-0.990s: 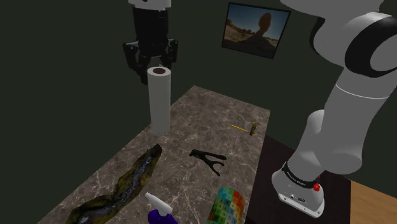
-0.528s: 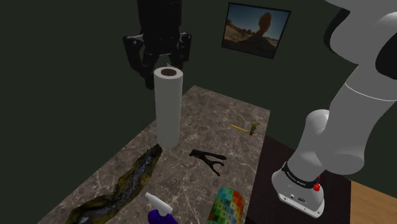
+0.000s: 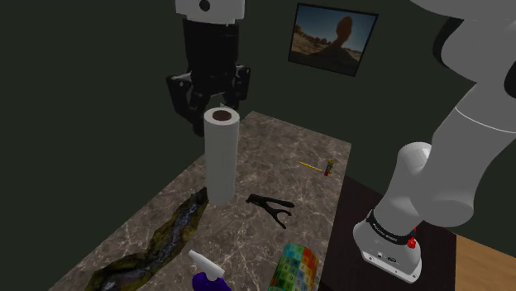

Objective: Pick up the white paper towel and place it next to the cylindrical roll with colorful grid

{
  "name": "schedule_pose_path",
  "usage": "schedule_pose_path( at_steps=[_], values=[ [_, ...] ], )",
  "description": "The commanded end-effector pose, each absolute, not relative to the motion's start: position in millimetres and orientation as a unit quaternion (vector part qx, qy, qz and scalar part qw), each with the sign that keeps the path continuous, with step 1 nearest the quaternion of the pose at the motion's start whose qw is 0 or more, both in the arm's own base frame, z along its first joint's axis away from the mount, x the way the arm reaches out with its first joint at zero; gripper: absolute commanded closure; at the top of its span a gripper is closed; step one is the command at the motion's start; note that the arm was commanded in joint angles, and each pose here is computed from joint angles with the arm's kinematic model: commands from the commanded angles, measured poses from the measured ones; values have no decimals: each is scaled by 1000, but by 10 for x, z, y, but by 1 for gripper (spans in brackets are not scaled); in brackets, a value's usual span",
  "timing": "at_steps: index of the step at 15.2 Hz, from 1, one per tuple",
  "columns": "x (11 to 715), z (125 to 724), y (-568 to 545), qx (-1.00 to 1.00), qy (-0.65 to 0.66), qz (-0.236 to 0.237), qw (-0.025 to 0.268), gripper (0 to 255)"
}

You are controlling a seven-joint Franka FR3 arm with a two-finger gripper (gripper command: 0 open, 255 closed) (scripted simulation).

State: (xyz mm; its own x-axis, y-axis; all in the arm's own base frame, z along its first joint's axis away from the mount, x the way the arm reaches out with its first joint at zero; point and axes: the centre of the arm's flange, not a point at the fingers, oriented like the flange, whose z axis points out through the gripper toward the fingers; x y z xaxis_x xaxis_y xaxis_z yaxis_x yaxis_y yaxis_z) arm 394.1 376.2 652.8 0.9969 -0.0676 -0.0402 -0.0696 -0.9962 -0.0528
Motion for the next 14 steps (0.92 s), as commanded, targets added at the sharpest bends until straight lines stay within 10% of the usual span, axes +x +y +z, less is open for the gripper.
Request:
schedule_pose_path(
  at_steps=[1, 14],
  values=[
    [3938, 6420, 3757, -999, 34, 19, 27, 255],
    [3938, 5734, 3757, -999, 34, 19, 27, 255]
  ],
)
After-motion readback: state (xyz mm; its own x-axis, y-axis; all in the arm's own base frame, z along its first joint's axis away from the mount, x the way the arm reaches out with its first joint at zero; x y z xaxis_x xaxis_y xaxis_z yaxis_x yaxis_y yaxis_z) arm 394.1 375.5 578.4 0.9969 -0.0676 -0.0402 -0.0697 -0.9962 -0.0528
